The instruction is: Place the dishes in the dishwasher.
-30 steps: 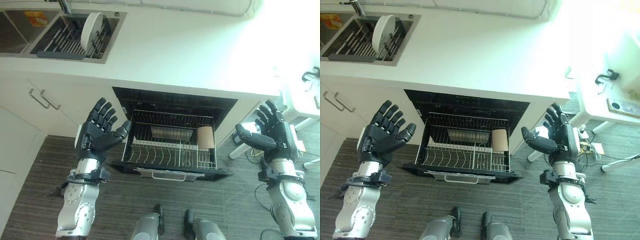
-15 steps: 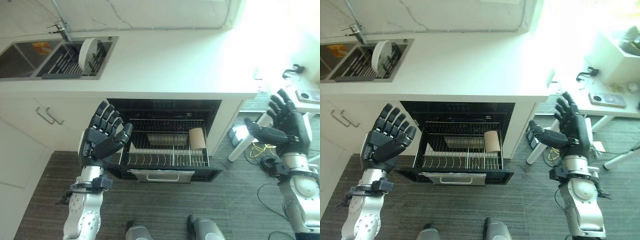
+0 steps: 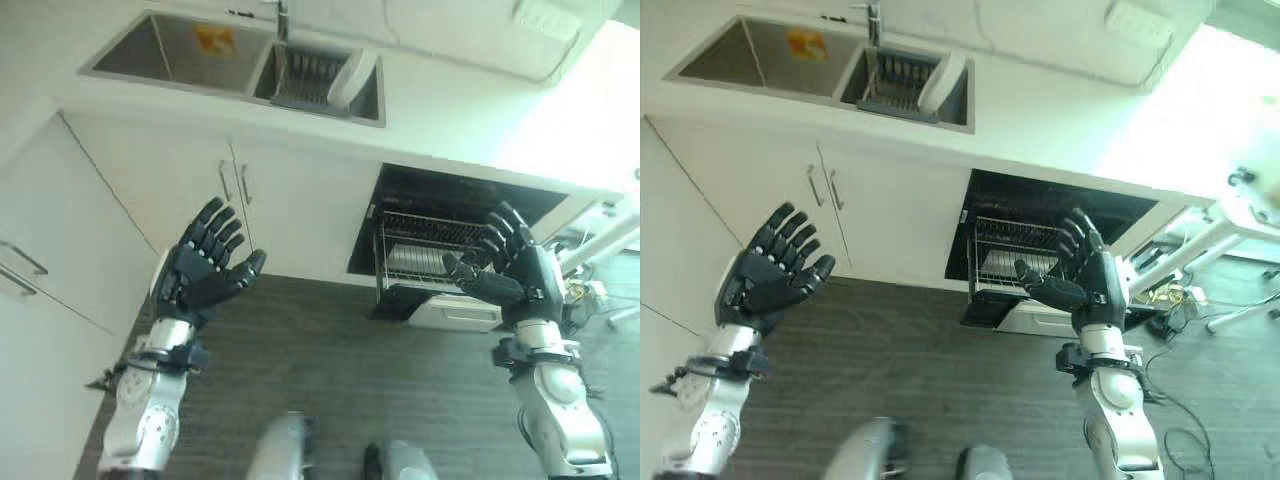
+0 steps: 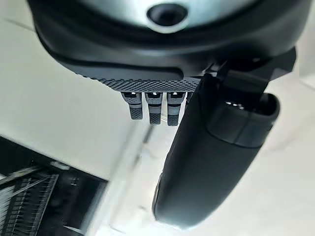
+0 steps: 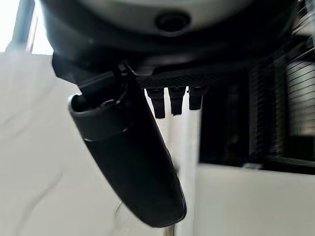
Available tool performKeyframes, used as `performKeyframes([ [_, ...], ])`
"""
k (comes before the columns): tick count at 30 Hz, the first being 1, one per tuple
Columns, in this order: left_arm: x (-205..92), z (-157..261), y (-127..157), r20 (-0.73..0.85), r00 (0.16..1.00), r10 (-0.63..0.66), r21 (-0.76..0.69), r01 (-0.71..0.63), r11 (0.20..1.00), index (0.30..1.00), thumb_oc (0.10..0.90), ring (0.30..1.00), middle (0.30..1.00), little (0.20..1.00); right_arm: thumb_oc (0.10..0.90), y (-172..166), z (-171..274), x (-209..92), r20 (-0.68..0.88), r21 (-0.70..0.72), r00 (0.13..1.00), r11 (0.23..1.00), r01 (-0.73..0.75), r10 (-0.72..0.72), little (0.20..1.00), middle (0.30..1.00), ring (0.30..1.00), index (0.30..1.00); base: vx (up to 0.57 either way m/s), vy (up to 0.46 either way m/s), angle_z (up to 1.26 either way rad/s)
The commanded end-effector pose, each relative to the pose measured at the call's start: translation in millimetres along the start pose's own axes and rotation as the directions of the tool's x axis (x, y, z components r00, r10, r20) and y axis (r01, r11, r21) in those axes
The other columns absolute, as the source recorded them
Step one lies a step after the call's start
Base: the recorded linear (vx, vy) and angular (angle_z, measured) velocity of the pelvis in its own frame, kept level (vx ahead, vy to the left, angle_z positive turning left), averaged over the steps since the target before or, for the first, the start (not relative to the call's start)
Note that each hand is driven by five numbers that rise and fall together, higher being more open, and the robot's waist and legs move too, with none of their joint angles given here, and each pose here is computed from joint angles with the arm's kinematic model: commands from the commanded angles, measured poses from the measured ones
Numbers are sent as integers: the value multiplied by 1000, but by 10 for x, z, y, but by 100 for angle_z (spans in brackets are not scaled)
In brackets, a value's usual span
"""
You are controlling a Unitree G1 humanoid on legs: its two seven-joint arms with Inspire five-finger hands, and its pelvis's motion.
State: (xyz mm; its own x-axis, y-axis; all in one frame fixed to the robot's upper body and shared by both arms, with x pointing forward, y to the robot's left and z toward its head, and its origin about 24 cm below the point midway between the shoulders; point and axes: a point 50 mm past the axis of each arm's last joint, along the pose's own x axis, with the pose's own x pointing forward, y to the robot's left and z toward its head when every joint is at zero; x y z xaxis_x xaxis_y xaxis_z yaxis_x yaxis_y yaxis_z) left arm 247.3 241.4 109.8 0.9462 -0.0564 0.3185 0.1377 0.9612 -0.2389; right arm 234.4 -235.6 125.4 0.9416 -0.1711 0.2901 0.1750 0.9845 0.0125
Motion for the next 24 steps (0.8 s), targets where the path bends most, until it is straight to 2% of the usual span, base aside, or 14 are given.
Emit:
performKeyframes([
  [1,25,529,-289,300,940,-163,98,140,985,900,800,900,900,900,800,-330,428,166,244,-37,964,993,116,-104,900,900,900,900,27,-132,62],
  [11,48,516,-329,307,946,-108,133,70,989,900,800,900,900,900,800,-239,433,223,236,-37,970,996,75,-65,900,900,900,900,47,-85,3],
  [24,86,483,-373,312,945,-100,135,61,989,900,800,900,900,900,800,-201,436,204,238,-26,971,999,26,-19,900,900,900,900,35,-110,-4],
])
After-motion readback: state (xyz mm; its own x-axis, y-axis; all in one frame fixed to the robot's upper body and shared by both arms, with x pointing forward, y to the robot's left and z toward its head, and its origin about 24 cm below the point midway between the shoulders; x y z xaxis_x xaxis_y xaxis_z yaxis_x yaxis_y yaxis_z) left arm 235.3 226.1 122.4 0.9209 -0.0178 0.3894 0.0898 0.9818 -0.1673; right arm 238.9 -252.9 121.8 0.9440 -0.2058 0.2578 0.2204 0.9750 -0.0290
